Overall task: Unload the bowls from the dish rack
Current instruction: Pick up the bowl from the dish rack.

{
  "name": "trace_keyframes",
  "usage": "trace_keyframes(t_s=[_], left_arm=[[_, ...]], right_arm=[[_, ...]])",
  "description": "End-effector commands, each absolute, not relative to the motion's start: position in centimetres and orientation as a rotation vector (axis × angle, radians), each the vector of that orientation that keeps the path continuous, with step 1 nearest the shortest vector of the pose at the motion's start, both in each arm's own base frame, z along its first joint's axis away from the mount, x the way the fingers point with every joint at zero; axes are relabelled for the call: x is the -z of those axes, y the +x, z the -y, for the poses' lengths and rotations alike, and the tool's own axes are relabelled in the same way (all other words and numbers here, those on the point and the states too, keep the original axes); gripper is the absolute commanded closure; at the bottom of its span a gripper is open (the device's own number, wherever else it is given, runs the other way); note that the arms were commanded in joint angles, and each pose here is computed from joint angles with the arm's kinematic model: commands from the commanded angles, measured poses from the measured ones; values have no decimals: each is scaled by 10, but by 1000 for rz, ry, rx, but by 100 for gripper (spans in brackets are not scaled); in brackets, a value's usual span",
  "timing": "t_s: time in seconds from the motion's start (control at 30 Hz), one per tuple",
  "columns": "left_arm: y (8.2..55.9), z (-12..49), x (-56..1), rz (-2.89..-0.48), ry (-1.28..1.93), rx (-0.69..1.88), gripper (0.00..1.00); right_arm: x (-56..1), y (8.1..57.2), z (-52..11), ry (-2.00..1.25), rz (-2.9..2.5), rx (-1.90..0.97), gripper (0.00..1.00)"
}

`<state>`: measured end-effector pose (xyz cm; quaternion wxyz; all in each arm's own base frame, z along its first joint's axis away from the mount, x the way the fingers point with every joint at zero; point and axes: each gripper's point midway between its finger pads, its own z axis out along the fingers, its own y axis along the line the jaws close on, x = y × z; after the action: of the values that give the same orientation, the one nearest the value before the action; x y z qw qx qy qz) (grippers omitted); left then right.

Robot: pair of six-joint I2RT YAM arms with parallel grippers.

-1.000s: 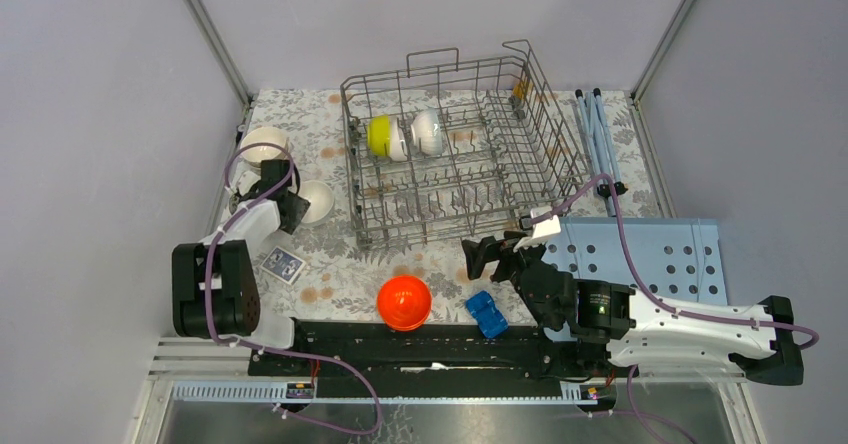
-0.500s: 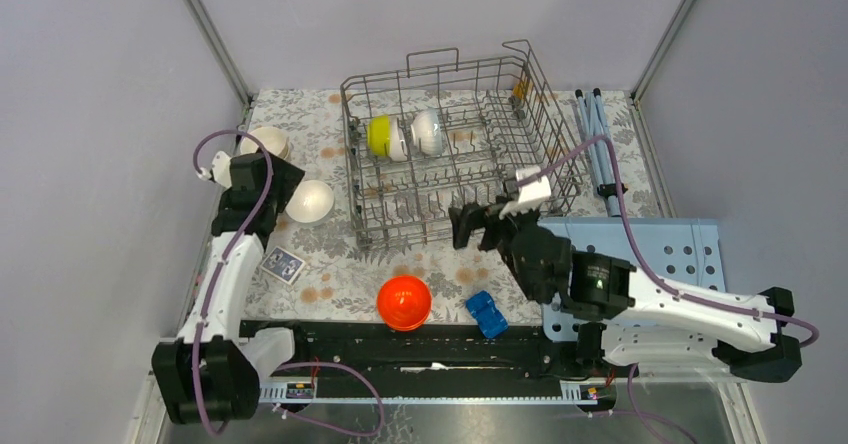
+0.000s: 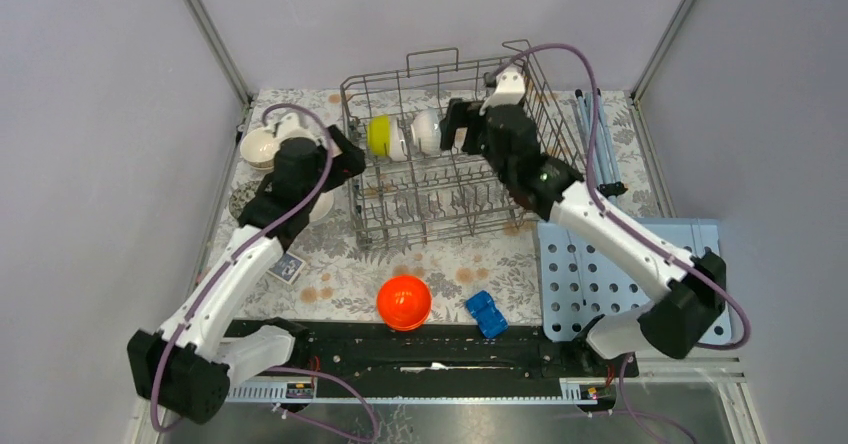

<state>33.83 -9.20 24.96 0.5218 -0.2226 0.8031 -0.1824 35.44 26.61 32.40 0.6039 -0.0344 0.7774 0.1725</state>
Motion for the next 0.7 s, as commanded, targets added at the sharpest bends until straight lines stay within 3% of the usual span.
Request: trace_keyframes(t_s=[0.0,0.13,0.33,0.67], left_arm=[[361,112,-280,-1852,-399,407,1],[358,119,-268,-1894,-352,419,1],[351,114,-236,-1961,-356,378,2],[359,110,-189,-2095,-395,279,7]], right_arm=[[-342,396,-280,-131,-1719,-721,0],[-316,441,-270,-110,-1737,-903,3],[-278,481,-293,-171,-1774,-1059,15],[-235,522,-316,-190,-1844,-1088,23]])
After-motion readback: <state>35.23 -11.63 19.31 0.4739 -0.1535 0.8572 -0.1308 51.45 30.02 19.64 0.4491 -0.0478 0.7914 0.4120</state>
